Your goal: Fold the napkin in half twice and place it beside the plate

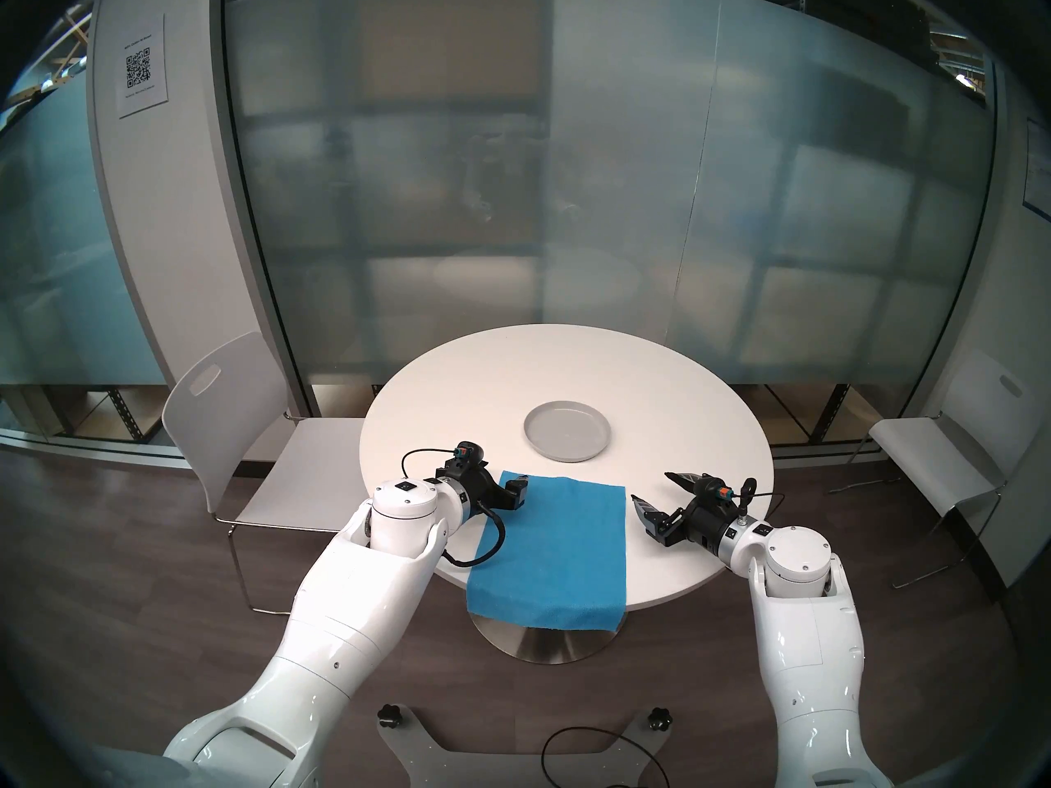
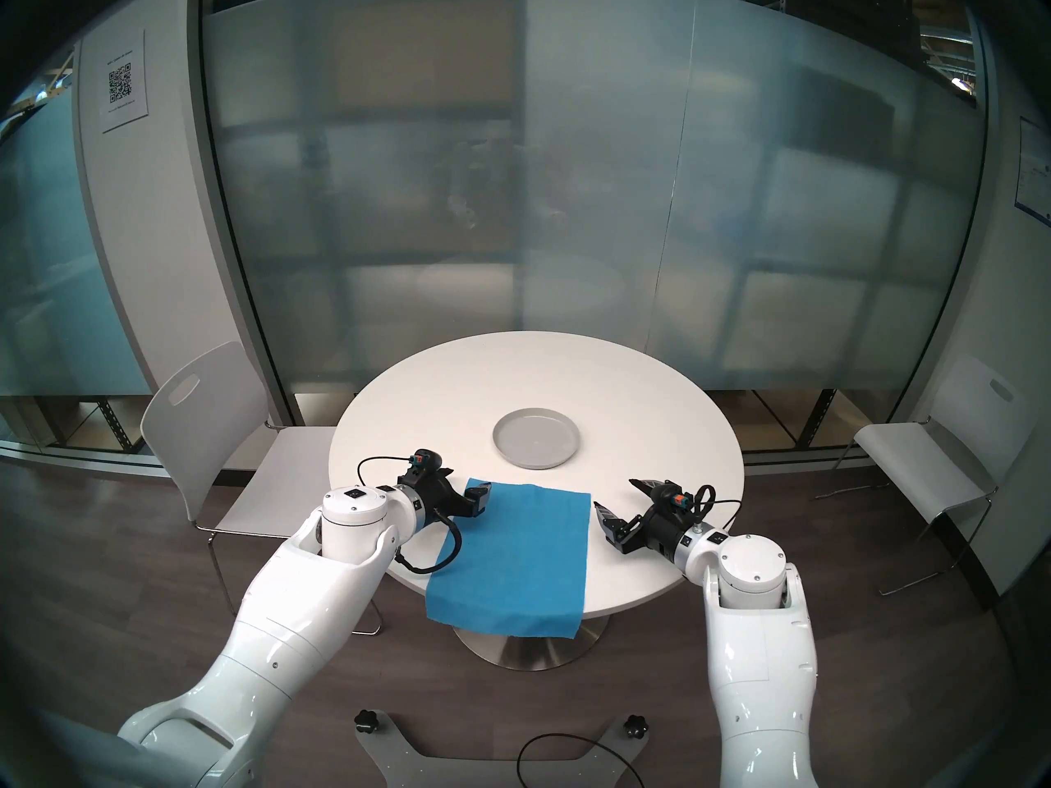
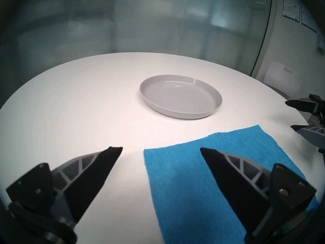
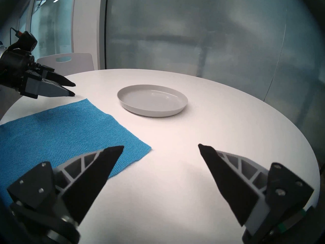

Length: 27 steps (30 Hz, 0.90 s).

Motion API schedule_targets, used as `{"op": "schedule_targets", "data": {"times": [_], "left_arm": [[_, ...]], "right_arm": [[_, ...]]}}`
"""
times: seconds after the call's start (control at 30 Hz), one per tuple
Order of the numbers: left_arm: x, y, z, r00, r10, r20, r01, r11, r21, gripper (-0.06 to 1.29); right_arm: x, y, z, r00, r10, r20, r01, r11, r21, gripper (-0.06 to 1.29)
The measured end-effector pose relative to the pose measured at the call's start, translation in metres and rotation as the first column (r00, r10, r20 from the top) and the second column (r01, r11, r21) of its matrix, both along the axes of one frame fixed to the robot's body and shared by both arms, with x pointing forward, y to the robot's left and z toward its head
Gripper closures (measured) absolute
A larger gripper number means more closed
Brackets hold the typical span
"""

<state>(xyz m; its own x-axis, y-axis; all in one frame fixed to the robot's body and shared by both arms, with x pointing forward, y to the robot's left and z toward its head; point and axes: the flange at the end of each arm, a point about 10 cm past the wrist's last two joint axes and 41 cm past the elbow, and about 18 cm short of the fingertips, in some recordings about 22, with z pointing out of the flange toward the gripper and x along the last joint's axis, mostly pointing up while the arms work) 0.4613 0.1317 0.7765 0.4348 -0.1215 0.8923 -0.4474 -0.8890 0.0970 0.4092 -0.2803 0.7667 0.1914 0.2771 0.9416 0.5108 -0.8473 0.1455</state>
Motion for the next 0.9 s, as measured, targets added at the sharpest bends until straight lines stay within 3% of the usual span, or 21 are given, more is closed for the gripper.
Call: {"op": "schedule_targets", "data": {"times": [0.9], "left_arm": [[0.021, 0.004, -0.017, 0.999, -0.003, -0.043, 0.004, 1.0, 0.023, -0.04]], "right_arm": [[0.022, 0.003, -0.015, 0.999, -0.009, -0.033, 0.009, 1.0, 0.004, 0.07]]}}
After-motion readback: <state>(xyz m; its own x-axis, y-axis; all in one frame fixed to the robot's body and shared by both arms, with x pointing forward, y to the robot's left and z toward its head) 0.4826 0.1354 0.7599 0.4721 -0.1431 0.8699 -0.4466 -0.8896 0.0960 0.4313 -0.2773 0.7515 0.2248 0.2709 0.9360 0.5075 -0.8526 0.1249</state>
